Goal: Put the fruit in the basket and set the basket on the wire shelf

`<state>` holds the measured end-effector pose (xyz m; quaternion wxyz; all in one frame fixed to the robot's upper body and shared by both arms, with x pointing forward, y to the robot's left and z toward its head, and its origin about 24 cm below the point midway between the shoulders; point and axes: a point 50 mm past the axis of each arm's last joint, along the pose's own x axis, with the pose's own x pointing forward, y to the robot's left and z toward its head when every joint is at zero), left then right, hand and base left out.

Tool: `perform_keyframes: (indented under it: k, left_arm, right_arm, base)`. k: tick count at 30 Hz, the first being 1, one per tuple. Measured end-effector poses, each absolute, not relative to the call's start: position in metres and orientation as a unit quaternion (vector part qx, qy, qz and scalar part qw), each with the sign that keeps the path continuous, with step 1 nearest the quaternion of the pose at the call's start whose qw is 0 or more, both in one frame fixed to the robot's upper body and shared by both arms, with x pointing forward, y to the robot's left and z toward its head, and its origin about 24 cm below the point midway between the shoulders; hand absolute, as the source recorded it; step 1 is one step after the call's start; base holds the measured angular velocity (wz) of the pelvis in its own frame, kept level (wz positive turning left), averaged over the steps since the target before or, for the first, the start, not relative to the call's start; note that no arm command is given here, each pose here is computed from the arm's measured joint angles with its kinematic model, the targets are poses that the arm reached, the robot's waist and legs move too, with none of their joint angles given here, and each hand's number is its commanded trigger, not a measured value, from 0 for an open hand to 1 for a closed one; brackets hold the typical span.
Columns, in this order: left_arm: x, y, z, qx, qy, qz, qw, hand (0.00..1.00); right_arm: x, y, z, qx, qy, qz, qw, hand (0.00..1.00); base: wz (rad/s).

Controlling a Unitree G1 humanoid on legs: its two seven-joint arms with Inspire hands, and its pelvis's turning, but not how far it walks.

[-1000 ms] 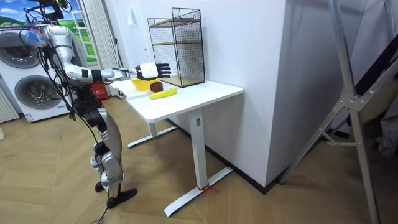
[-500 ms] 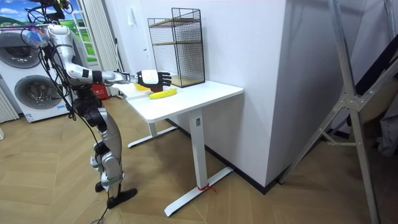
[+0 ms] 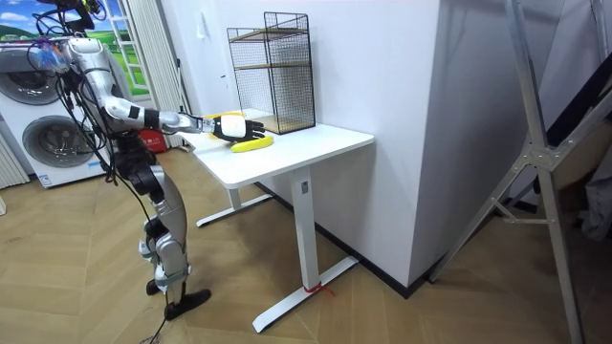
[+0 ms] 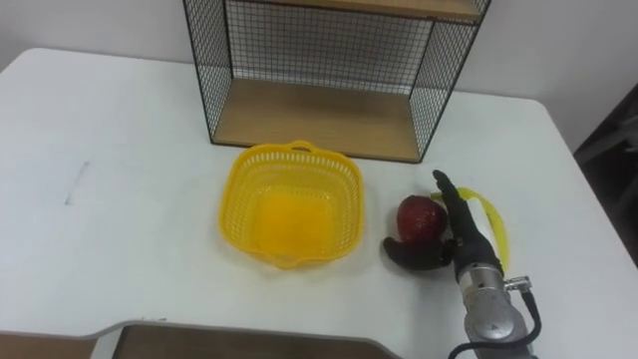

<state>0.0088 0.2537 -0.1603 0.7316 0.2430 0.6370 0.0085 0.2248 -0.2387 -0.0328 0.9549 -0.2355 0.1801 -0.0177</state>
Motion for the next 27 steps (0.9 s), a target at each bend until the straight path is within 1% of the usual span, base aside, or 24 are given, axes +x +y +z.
perform_keyframes:
  k: [12, 13, 15, 23, 27]
  left_arm:
    - [0.014, 0.254, -0.160, 0.241, 0.637, -0.010, 0.732, 0.00]
    - [0.013, 0.254, -0.160, 0.240, 0.640, -0.010, 0.730, 0.00]
    - [0.013, 0.255, -0.160, 0.240, 0.641, -0.010, 0.729, 0.00]
    - [0.010, 0.257, -0.160, 0.260, 0.655, -0.027, 0.709, 0.00]
    - [0.013, 0.257, -0.160, 0.269, 0.653, -0.031, 0.708, 0.00]
  right_arm:
    - [0.234, -0.247, -0.038, -0.243, 0.206, 0.016, 0.948, 0.00]
    - [0.235, -0.248, -0.039, -0.242, 0.210, 0.019, 0.947, 0.52]
    - [0.237, -0.248, -0.039, -0.244, 0.213, 0.024, 0.946, 1.00]
    - [0.239, -0.264, -0.036, -0.273, 0.228, 0.016, 0.934, 1.00]
    - [0.241, -0.269, -0.036, -0.286, 0.235, 0.005, 0.929, 1.00]
  base:
    - [0.02]
    - [0.00]
    - [0.00]
    - [0.09]
    - [0.06]
